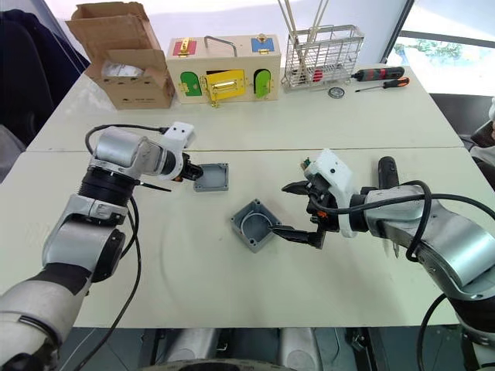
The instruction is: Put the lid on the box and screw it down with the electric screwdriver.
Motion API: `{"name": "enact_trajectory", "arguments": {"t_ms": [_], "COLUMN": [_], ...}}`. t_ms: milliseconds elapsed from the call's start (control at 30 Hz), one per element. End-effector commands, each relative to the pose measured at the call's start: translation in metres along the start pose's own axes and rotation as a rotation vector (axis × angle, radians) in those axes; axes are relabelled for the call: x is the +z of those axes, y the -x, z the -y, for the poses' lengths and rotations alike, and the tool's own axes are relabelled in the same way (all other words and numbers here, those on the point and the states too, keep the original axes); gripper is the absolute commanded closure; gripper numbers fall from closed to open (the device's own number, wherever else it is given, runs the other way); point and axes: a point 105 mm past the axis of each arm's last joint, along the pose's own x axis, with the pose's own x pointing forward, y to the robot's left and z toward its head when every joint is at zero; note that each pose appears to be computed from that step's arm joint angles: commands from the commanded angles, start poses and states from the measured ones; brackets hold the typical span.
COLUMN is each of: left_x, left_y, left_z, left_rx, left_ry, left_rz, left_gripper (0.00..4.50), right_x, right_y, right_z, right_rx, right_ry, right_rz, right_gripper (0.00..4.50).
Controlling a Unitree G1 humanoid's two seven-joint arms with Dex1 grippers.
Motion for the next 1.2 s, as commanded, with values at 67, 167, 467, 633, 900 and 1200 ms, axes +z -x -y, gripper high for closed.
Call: {"name": "enact_trajectory", "arguments": {"t_ms": [67, 167, 467, 633, 900, 1200], "left_x": [-0.018, -0.015, 0.092, 0.096, 0.090, 0.089], "left_y": [-0.008, -0.006, 0.095, 0.107, 0.104, 0.103], "left_z": [-0.003, -0.004, -0.004, 0.011, 0.031, 0.049], "left_rx": [0.005, 0.009, -0.055, -0.042, -0.089, -0.156], "left_ry": [0.050, 0.059, -0.118, -0.170, -0.178, -0.177], "left_rz": [-0.049, -0.017, 1.001, 1.124, 1.144, 1.144], "left_gripper": [4.46, 4.46, 4.46, 4.46, 4.46, 4.46], "right_x": [0.009, 0.012, 0.061, 0.080, 0.097, 0.091], "right_y": [0.009, 0.011, -0.008, -0.042, -0.053, -0.056], "right_z": [0.004, 0.009, 0.087, 0.090, 0.077, 0.077], "right_rx": [-0.045, -0.056, -0.289, -0.236, -0.122, -0.117], "right_ry": [0.020, -0.024, -0.442, -0.517, -0.499, -0.520], "right_rz": [0.034, 0.073, 0.554, 0.603, 0.626, 0.616], "right_gripper": [0.00, 0.00, 0.00, 0.00, 0.00, 0.00]}}
